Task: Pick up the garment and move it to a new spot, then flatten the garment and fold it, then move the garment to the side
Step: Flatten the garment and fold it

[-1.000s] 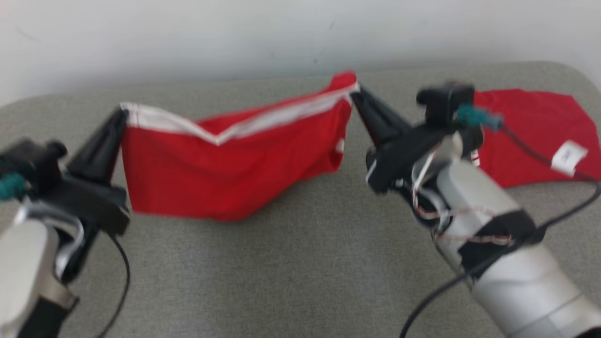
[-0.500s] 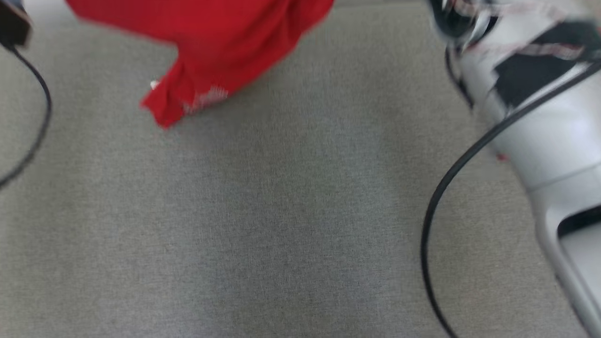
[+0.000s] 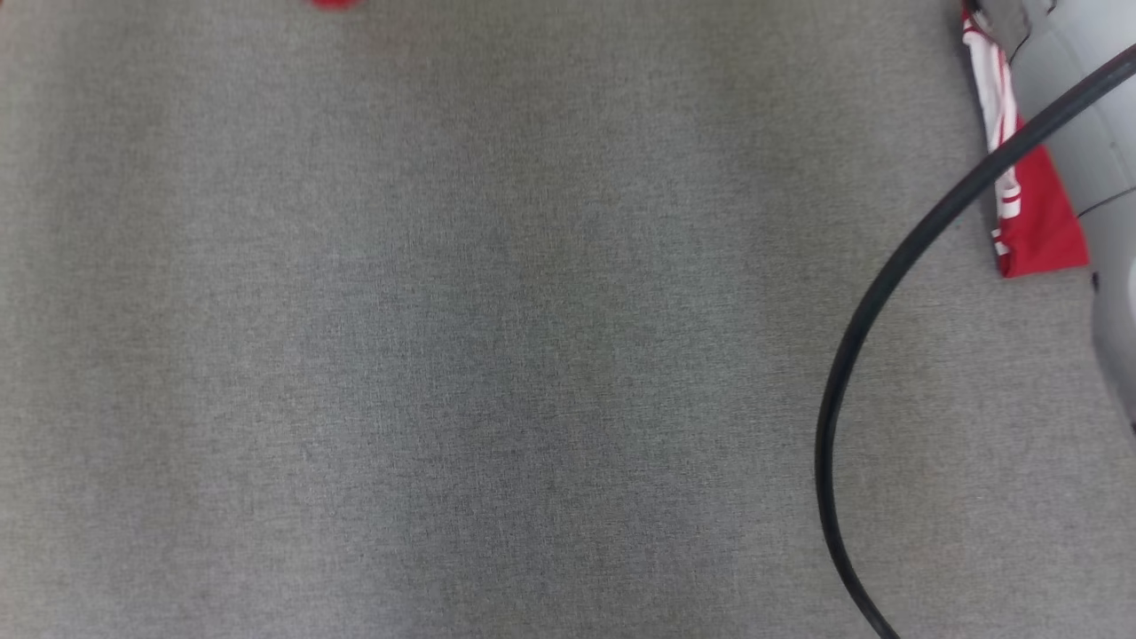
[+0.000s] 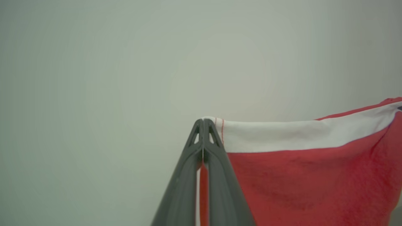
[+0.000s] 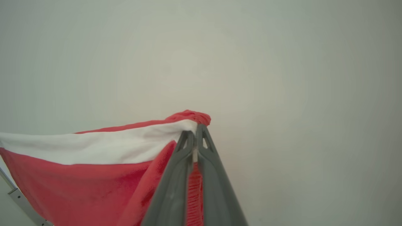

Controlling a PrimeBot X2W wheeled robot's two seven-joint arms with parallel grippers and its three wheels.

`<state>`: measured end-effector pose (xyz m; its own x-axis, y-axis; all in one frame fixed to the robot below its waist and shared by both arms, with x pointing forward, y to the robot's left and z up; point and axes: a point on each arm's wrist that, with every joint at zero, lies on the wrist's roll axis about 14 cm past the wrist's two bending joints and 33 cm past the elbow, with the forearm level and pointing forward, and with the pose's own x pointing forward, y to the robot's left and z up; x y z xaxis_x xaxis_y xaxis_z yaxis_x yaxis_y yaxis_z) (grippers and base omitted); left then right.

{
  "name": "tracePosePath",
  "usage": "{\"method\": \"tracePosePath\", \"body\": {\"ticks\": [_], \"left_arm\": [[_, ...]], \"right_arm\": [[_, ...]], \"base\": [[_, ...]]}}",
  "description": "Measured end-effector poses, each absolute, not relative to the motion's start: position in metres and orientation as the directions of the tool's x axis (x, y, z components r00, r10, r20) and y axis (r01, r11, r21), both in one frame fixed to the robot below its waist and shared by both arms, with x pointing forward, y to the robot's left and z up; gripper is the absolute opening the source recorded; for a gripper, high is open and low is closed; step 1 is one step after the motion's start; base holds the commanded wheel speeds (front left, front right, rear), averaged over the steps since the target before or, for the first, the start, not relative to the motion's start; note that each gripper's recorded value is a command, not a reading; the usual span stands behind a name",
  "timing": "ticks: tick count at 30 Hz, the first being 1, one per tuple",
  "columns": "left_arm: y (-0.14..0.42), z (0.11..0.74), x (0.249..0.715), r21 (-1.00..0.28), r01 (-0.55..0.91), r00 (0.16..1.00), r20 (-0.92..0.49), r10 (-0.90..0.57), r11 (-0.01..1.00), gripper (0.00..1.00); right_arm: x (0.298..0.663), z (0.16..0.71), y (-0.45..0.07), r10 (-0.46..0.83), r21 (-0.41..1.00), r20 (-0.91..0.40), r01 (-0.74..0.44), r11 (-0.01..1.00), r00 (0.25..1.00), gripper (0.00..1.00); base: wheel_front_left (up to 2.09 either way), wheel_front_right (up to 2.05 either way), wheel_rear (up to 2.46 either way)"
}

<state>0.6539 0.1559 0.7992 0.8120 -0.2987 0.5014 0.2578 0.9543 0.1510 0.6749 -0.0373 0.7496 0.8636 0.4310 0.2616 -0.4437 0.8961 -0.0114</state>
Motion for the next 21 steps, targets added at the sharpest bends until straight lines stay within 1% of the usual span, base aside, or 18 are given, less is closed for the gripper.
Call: {"method": "tracePosePath", "body": {"ticks": [4, 7, 11, 12, 14, 17, 21], "left_arm": [[0.157, 0.802, 0.661, 0.142, 0.249, 0.795, 0.535, -0.286, 0.958, 0.0], [0.157, 0.795, 0.666, 0.139, 0.251, 0.796, 0.534, -0.285, 0.958, 0.0], [0.153, 0.773, 0.675, 0.133, 0.271, 0.799, 0.522, -0.299, 0.953, 0.0], [0.152, 0.76, 0.677, 0.112, 0.287, 0.802, 0.515, -0.303, 0.951, 0.0], [0.151, 0.747, 0.676, 0.101, 0.304, 0.805, 0.505, -0.312, 0.947, 0.0], [0.149, 0.732, 0.67, 0.081, 0.327, 0.807, 0.494, -0.323, 0.941, 0.0], [0.149, 0.718, 0.653, 0.058, 0.349, 0.805, 0.492, -0.331, 0.935, 0.0]], "right_arm": [[0.682, 0.757, -0.036, 0.425, -0.025, 0.316, -0.44, 0.898, 0.848, 0.0], [0.686, 0.75, -0.032, 0.434, -0.034, 0.317, -0.447, 0.894, 0.843, 0.0], [0.692, 0.722, -0.019, 0.468, -0.044, 0.288, -0.477, 0.878, 0.835, 0.0], [0.693, 0.704, -0.014, 0.485, -0.034, 0.269, -0.495, 0.868, 0.832, 0.0], [0.693, 0.689, -0.009, 0.503, -0.03, 0.253, -0.513, 0.858, 0.827, 0.0], [0.685, 0.666, -0.002, 0.533, -0.015, 0.222, -0.544, 0.839, 0.816, 0.0], [0.665, 0.636, 0.003, 0.575, 0.01, 0.165, -0.584, 0.812, 0.802, 0.0]], "base": [[0.0, 0.0, 0.0], [0.0, 0.0, 0.0], [0.0, 0.0, 0.0], [0.0, 0.0, 0.0], [0.0, 0.0, 0.0], [0.0, 0.0, 0.0], [0.0, 0.0, 0.0]]}}
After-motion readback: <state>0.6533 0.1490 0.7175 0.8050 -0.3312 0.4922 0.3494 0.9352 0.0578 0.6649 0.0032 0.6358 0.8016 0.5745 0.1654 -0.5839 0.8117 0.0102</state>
